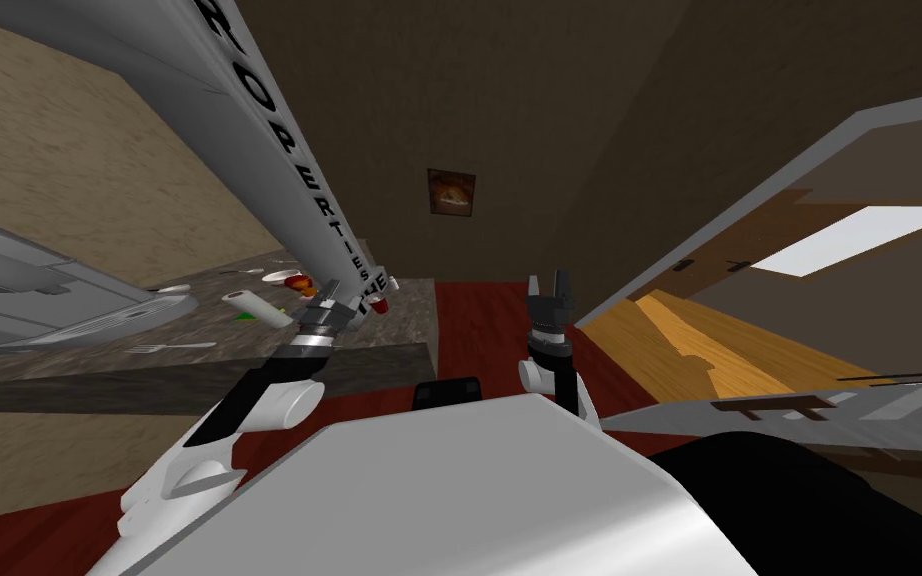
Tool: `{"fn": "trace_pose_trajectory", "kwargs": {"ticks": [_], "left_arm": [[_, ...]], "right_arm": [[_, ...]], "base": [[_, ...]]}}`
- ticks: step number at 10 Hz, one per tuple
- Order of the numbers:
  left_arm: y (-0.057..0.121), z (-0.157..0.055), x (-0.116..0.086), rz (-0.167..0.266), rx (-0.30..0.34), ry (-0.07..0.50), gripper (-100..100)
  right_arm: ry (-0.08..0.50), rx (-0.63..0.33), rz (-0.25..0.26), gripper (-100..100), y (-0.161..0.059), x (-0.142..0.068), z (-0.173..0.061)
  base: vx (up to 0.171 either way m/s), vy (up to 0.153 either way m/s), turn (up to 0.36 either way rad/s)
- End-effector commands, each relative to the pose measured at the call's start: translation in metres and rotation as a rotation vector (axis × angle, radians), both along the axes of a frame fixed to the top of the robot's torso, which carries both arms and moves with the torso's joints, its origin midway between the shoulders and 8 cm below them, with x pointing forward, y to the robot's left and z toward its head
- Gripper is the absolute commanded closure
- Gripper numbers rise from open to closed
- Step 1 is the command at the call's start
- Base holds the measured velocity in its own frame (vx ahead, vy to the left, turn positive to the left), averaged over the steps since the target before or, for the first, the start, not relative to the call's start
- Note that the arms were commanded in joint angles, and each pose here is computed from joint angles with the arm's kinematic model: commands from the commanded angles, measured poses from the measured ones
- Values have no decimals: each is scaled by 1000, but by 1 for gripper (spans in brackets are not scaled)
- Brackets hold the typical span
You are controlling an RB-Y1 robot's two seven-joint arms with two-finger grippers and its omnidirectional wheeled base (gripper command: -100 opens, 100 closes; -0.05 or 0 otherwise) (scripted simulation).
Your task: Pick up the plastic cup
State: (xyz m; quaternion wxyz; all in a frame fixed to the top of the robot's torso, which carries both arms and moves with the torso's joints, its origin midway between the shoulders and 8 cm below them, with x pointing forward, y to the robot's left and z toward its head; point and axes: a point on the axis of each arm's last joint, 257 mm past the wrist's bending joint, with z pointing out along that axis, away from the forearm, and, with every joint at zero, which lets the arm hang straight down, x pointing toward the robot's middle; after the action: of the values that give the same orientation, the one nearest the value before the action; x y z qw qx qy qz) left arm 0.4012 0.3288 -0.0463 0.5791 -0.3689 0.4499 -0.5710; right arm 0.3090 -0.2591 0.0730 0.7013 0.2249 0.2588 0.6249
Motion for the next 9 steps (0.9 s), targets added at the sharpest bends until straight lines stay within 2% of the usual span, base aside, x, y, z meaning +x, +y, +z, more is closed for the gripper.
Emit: {"fn": "trace_pose_trajectory", "kwargs": {"ticks": [1, 2, 5, 6, 9], "left_arm": [[9, -11, 6, -14, -19, 65, -100], [8, -14, 7, -18, -10, 84, -100], [22, -33, 16, -38, -39, 197, -100], [23, -38, 17, -36, -34, 218, -100], [39, -60, 24, -43, -65, 339, -100]], "right_arm": [[0, 0, 0, 0, 0, 0, 0], [0, 0, 0, 0, 0, 0, 0], [0, 0, 0, 0, 0, 0, 0], [0, 0, 0, 0, 0, 0, 0], [0, 0, 0, 0, 0, 0, 0]], "base": [[30, -147, 25], [23, -109, 26], [11, -106, 25], [21, -88, 20], [27, -108, 21]]}}
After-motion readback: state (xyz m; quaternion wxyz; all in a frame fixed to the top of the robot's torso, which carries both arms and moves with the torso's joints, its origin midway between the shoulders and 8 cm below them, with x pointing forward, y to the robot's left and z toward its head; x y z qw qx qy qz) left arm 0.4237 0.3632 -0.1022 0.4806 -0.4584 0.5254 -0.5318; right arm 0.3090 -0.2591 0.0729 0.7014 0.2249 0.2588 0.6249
